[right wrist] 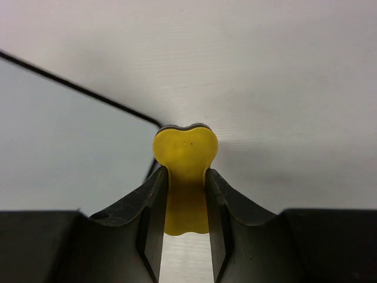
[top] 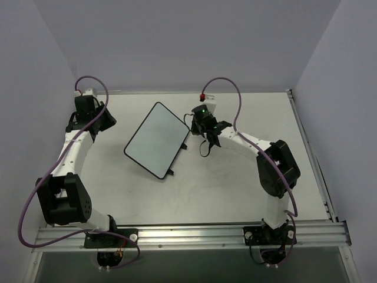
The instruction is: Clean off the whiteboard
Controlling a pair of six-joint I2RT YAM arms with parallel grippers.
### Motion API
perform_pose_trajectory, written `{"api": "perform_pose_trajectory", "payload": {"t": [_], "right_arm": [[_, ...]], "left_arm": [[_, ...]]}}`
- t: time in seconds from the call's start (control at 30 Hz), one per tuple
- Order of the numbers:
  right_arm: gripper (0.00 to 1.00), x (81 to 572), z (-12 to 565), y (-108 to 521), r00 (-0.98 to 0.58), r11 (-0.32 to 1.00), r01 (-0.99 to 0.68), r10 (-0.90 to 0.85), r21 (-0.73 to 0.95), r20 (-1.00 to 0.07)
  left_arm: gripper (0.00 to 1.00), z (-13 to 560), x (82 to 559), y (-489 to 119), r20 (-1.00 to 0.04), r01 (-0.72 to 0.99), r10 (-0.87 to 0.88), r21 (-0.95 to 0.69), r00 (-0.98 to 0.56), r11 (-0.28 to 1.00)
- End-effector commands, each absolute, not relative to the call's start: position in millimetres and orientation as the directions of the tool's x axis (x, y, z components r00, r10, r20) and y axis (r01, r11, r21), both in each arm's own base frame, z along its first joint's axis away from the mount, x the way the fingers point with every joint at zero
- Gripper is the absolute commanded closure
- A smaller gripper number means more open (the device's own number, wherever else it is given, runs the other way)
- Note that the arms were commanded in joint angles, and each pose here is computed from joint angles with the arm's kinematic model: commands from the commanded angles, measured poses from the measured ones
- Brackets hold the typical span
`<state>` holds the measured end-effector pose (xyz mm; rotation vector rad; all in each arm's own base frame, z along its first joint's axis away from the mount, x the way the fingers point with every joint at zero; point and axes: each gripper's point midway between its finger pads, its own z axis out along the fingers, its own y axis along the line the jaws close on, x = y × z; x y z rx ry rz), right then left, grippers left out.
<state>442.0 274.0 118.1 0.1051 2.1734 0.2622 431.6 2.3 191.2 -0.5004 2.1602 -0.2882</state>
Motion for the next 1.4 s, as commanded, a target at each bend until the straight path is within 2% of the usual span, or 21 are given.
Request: {"api": "perform_pose_trajectory", "payload": {"t": [0.0, 0.27, 0.4, 0.57, 0.67, 0.83, 0.97, 1.07, 1.27, 1.3, 1.37], "right_arm": [[0.86, 441.6, 119.1, 210.4, -0.571, 0.978, 0.106, 0.210, 0.182, -0.793], [0.74, 431.3, 76.4, 123.4, -0.634, 0.963, 0.249, 0.244, 0.106, -0.734], [0.68, 434.1, 61.8, 106.5, -0.653, 0.957, 0.277, 0.256, 0.089, -0.713], [0.66, 444.2, 62.4, 100.2, -0.652, 0.955, 0.283, 0.261, 0.090, -0.712], [0.61, 447.6, 55.9, 99.4, -0.666, 0.956, 0.283, 0.254, 0.077, -0.701], [0.47, 449.1, 49.8, 101.7, -0.676, 0.958, 0.277, 0.250, 0.074, -0.693], [0.38, 449.4, 59.6, 102.3, -0.662, 0.958, 0.274, 0.255, 0.089, -0.705], [0.30, 450.6, 87.3, 101.9, -0.628, 0.958, 0.263, 0.259, 0.113, -0.734], [0.08, 450.6, 149.5, 108.8, -0.558, 0.963, 0.201, 0.265, 0.182, -0.787], [0.00, 448.6, 155.5, 109.4, -0.555, 0.963, 0.192, 0.264, 0.187, -0.789], [0.00, 446.0, 177.2, 114.1, -0.530, 0.963, 0.157, 0.270, 0.219, -0.804]], "left_arm": [[0.68, 196.5, 435.0, 14.6, -0.718, -0.303, -0.485, -0.379, -0.500, 0.874], [0.69, 183.0, 439.2, 15.7, -0.692, -0.316, -0.510, -0.401, -0.511, 0.860], [0.68, 181.0, 440.7, 15.5, -0.685, -0.311, -0.515, -0.410, -0.515, 0.857], [0.68, 181.3, 441.0, 16.3, -0.683, -0.306, -0.514, -0.414, -0.519, 0.858], [0.68, 178.8, 441.3, 18.8, -0.679, -0.312, -0.518, -0.413, -0.521, 0.855], [0.68, 178.2, 441.6, 21.0, -0.674, -0.315, -0.521, -0.415, -0.524, 0.853], [0.68, 184.4, 439.7, 20.1, -0.676, -0.308, -0.520, -0.419, -0.522, 0.854], [0.68, 196.4, 437.6, 19.1, -0.688, -0.295, -0.518, -0.426, -0.508, 0.855], [0.64, 225.1, 431.1, 15.8, -0.716, -0.260, -0.513, -0.442, -0.474, 0.858], [0.64, 232.9, 429.4, 14.5, -0.723, -0.248, -0.511, -0.447, -0.464, 0.859], [0.59, 242.1, 427.0, 11.7, -0.728, -0.231, -0.510, -0.457, -0.457, 0.859]]}}
